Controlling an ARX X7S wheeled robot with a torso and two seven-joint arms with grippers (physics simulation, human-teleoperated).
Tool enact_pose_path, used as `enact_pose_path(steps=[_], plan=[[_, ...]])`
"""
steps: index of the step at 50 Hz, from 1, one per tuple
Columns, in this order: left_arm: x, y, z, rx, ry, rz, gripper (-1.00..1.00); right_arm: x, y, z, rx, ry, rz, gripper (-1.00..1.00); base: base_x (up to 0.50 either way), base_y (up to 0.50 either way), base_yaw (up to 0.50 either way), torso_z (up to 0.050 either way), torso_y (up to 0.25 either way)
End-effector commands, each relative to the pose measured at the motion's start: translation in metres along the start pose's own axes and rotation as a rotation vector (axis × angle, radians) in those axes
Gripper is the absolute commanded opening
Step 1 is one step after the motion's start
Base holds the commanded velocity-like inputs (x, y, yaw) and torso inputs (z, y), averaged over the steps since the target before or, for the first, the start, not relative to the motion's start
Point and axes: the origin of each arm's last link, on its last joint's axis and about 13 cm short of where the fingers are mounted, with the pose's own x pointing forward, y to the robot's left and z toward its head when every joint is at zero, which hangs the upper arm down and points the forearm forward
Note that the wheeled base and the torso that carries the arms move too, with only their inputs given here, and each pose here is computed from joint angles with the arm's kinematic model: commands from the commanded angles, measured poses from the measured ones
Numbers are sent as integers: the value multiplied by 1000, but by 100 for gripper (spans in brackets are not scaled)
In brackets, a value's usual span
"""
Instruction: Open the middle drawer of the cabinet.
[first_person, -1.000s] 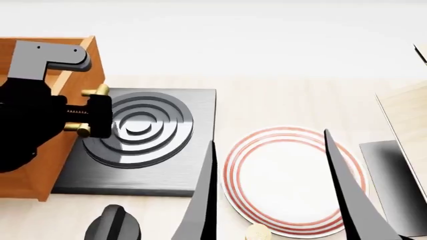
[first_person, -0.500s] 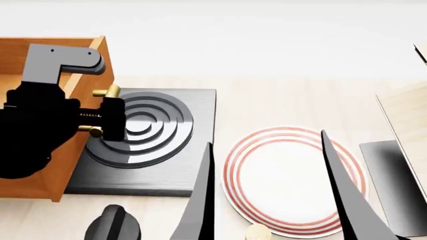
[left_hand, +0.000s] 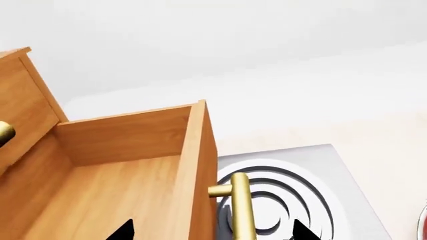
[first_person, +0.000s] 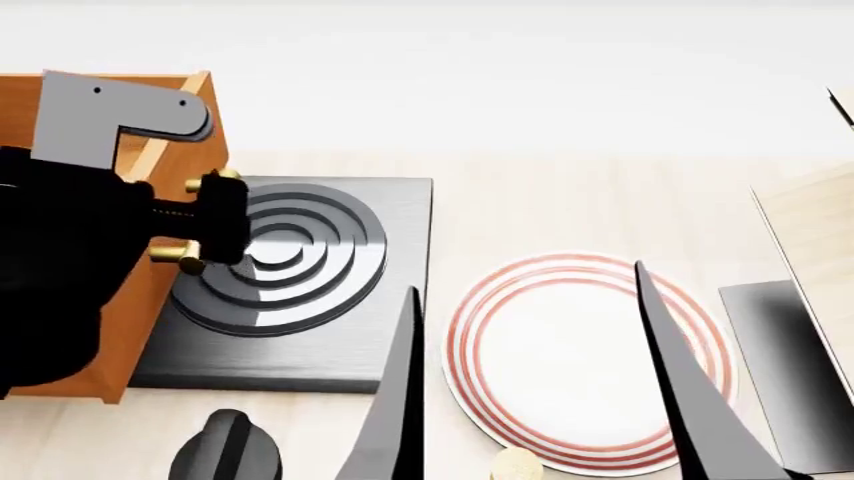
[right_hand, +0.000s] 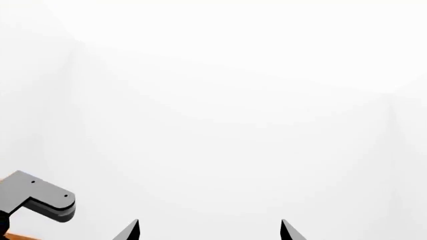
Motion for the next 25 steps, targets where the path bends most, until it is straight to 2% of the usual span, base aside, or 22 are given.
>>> enact_pose_path(steps=[1, 8, 13, 18, 19, 25], plan=[[-18, -7, 3, 35, -172, 15, 100, 1, -2, 0, -9, 3, -6, 100, 0, 0, 0, 0, 0], [-34, -8, -2, 55, -280, 47, 100, 1, -2, 0, -11, 3, -7, 100, 0, 0, 0, 0, 0], [-55, -7, -7, 69, -437, 68, 100, 1, -2, 0, -11, 2, -6, 100, 0, 0, 0, 0, 0], [-71, -5, -13, 47, -496, 69, 100, 1, -1, 0, -12, 2, -4, 100, 0, 0, 0, 0, 0], [-74, -4, -16, 77, -549, 98, 100, 1, -1, 0, -12, 2, -4, 100, 0, 0, 0, 0, 0], [-81, -4, -35, 25, -550, 97, 100, 1, -1, 0, -14, 1, -2, 100, 0, 0, 0, 0, 0]])
